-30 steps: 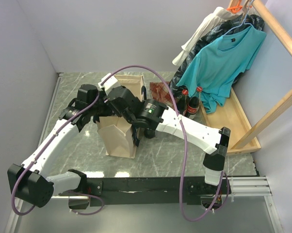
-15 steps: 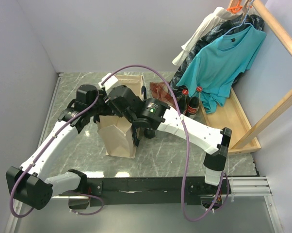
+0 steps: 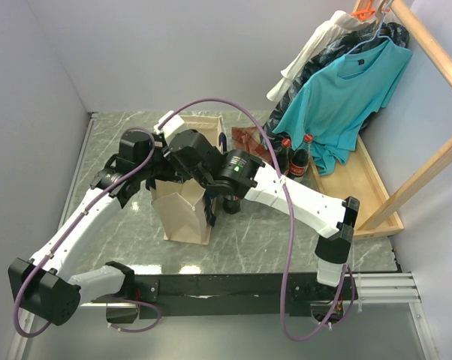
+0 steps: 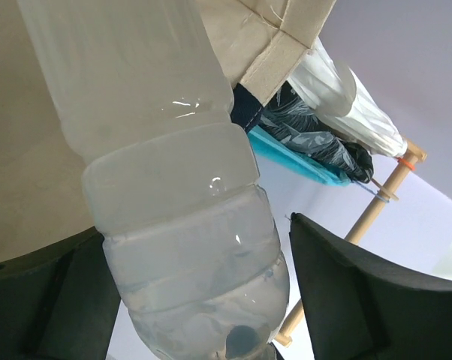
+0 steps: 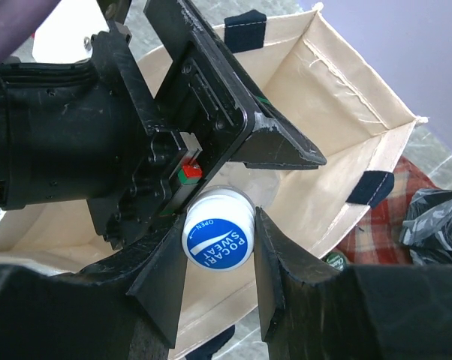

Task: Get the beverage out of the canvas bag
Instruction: Take out the drink from the canvas bag.

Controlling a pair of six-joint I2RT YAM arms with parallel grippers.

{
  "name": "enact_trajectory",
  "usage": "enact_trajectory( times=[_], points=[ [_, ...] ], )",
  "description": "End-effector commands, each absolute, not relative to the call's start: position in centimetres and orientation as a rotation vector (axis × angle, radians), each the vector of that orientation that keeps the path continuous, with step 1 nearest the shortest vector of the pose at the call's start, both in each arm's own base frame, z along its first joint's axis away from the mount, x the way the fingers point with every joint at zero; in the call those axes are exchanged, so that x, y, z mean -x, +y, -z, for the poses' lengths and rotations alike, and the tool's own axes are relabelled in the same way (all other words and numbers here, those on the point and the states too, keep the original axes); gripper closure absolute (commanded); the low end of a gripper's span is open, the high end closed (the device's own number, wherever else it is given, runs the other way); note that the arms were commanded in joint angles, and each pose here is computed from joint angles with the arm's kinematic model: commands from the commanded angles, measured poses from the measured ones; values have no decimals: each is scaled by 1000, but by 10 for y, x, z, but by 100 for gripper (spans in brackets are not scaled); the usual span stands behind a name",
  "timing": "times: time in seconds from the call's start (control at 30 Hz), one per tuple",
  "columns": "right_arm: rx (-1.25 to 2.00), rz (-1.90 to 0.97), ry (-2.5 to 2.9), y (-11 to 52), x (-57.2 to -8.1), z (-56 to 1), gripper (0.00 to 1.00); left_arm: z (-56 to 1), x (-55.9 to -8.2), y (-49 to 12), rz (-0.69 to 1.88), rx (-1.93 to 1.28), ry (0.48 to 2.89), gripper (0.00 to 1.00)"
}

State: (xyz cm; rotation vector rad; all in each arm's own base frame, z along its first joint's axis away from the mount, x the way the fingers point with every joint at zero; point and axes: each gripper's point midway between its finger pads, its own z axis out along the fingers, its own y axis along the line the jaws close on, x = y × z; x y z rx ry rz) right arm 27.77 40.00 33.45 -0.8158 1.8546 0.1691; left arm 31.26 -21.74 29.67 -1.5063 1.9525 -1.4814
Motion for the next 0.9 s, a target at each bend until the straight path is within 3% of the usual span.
enact_trajectory(
  times=[0.0, 0.27, 0.63, 0.87],
  points=[
    [617, -235, 1706, 379, -290, -418, 100, -352, -307, -220, 1601, 1274, 1866, 14],
    [598, -228, 1695, 374, -294, -426, 100, -346, -308, -215, 1549, 1240, 1858, 11],
    [568, -241, 1665, 366, -293, -448, 100, -387, -313, -199, 1392, 991, 1790, 11],
    [560, -246, 1658, 362, -292, -454, 100, -371, -314, -193, 1264, 908, 1834, 12]
  ],
)
